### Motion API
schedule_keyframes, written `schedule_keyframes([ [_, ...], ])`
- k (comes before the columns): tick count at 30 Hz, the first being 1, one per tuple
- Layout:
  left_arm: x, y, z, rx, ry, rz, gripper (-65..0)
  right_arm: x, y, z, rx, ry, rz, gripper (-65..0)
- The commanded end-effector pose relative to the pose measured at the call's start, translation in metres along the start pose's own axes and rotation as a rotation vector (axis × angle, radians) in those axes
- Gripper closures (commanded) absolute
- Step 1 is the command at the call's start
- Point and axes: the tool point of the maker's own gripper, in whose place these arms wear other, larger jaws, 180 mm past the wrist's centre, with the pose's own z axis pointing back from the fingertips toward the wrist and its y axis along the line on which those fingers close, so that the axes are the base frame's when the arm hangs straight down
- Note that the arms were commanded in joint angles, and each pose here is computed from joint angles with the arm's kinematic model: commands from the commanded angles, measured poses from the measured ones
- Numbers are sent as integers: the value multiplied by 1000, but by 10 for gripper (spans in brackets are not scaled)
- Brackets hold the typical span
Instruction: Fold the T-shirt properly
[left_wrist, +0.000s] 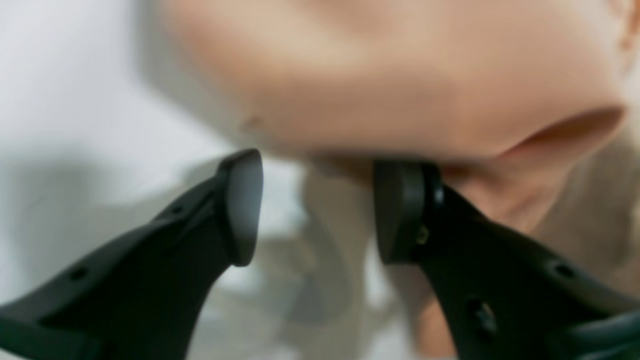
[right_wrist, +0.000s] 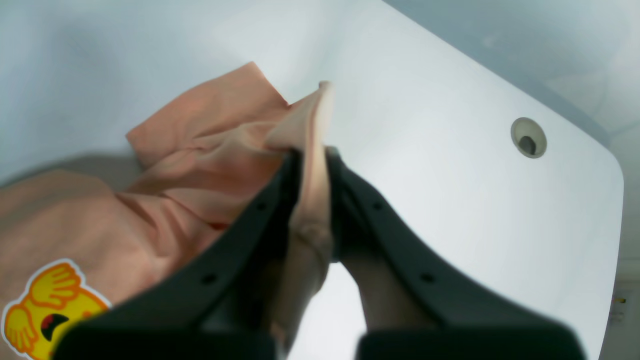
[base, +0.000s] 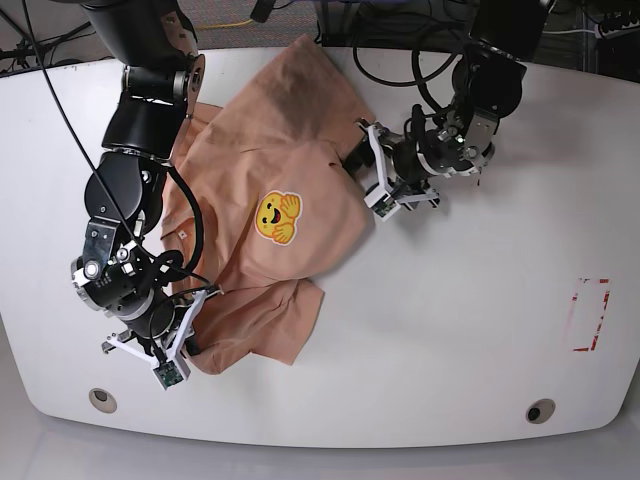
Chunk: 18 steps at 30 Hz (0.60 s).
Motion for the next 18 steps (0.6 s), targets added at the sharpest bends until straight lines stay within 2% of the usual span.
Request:
schedule_keyframes([
  [1, 23, -6, -4, -18, -76, -1, -251, 18, -7, 6, -18, -62, 12, 0],
  [7, 11, -14, -23, -55, -80, 41, 0, 16, -6, 6, -16, -57, 11, 0],
  [13, 14, -10, -22, -48, -118, 53, 0, 15, -7, 6, -17, -56, 12, 0],
  [18, 21, 28, 0, 55, -169, 96, 0, 20, -19, 10, -42, -62, 28, 0],
])
